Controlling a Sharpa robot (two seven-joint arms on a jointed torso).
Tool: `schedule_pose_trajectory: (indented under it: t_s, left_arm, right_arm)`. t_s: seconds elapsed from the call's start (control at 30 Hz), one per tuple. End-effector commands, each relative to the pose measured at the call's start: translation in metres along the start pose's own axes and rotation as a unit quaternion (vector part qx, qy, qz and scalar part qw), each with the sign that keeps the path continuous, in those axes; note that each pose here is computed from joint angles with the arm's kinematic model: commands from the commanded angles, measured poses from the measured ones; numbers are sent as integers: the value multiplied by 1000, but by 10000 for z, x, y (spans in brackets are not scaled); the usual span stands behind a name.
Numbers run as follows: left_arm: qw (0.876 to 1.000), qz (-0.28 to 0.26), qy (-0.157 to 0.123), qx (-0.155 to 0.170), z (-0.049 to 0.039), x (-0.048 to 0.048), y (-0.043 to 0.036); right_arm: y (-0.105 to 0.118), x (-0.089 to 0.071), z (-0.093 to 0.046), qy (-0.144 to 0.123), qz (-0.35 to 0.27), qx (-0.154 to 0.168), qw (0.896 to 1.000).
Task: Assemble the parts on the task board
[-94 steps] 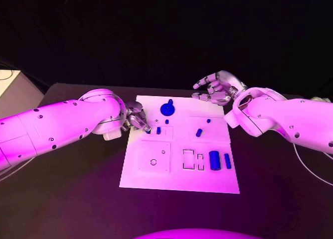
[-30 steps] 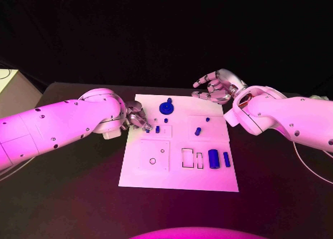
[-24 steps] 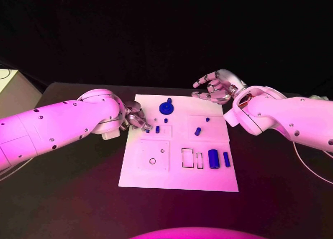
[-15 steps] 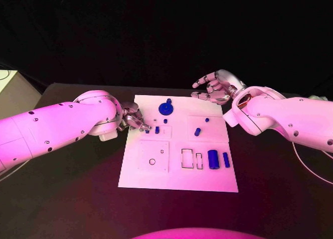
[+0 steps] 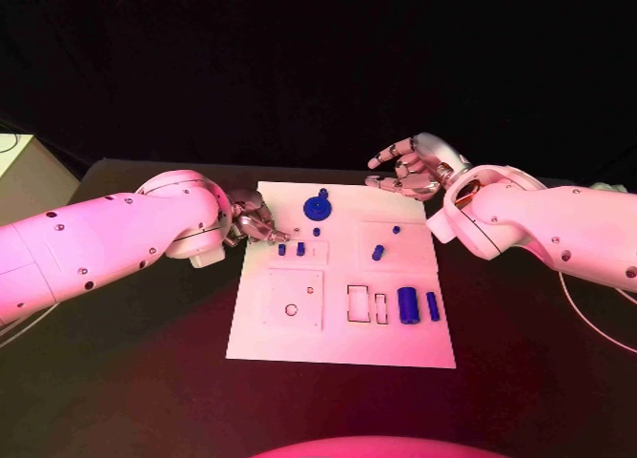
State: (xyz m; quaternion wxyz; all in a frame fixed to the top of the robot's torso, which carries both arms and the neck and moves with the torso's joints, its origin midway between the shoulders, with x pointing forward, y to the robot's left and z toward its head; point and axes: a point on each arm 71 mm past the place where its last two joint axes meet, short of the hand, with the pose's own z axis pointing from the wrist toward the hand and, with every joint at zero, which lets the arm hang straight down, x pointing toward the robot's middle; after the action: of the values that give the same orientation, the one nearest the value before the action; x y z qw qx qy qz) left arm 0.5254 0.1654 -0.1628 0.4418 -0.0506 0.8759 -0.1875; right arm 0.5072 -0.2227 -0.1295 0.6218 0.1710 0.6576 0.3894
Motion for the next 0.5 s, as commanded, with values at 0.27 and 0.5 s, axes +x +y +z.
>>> schedule_pose_trajectory:
  t_s: [0.27, 0.5]
  left_arm:
    - [993, -92, -37, 60, -46, -93, -56]
    - [977, -122, -91, 148, -103, -200, -117]
  right_arm:
    - [3, -3, 3, 2, 0, -5, 1000]
    - [-3, -14, -2, 0, 0, -5, 1000]
